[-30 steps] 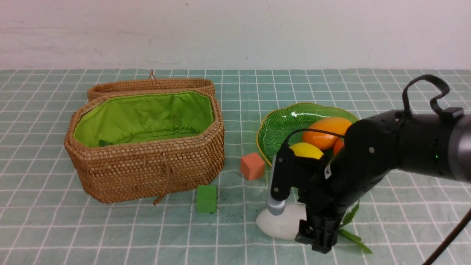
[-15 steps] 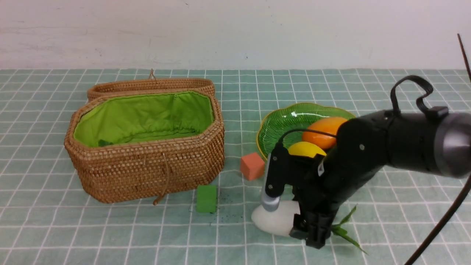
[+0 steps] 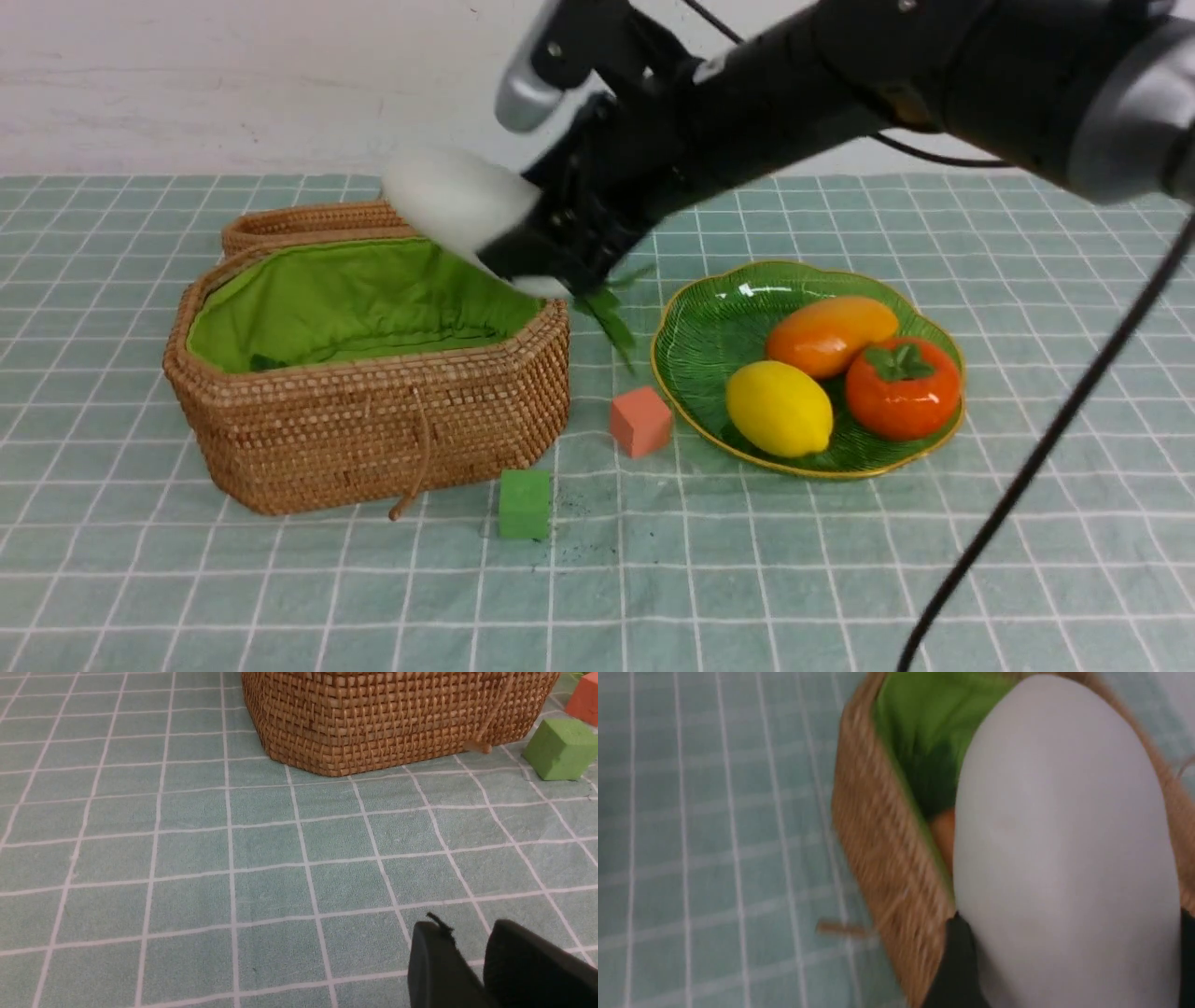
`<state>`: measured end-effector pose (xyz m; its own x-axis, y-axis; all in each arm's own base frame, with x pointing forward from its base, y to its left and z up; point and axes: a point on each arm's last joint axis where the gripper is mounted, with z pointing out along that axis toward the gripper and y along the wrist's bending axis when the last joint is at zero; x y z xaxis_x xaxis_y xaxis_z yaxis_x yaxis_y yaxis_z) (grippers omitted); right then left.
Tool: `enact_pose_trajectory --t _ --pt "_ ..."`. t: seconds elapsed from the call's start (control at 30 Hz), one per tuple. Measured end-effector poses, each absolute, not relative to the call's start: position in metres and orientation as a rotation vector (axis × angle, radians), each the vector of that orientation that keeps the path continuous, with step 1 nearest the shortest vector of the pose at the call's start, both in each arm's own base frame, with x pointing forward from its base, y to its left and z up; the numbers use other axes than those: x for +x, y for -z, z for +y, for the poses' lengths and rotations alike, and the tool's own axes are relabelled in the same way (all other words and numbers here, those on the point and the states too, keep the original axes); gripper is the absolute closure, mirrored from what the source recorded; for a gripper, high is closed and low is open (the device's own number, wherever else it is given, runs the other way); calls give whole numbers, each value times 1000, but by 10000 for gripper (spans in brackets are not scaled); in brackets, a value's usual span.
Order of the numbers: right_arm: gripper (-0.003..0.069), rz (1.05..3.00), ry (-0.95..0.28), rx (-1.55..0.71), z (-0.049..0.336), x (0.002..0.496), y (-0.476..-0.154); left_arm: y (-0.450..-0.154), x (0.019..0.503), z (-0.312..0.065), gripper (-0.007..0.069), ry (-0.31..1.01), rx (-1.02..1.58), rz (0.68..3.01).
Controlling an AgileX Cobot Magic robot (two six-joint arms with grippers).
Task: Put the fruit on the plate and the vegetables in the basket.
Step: Take a daikon with your right arm and place it on the basket on the left.
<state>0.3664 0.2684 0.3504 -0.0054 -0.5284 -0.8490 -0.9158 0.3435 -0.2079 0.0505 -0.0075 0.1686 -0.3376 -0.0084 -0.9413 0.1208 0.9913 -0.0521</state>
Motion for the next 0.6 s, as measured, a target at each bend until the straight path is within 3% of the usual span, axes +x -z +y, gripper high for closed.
enact_pose_trajectory --t 0.1,0.23,0.43,0.5,0.6 --pt "140 1591 -542 -1198 287 389 -340 -169 50 -8 460 132 81 1911" --pt "140 1493 -460 -1157 317 410 -301 -169 50 -8 458 132 81 1911" --pt "140 1410 -428 -1196 339 402 -290 -169 50 -8 450 132 81 1911" --pt "125 1405 -438 -1191 340 401 -291 -169 50 -8 449 132 81 1911" --pt "22 1416 -498 -1189 342 398 -291 -169 50 -8 449 132 81 1911"
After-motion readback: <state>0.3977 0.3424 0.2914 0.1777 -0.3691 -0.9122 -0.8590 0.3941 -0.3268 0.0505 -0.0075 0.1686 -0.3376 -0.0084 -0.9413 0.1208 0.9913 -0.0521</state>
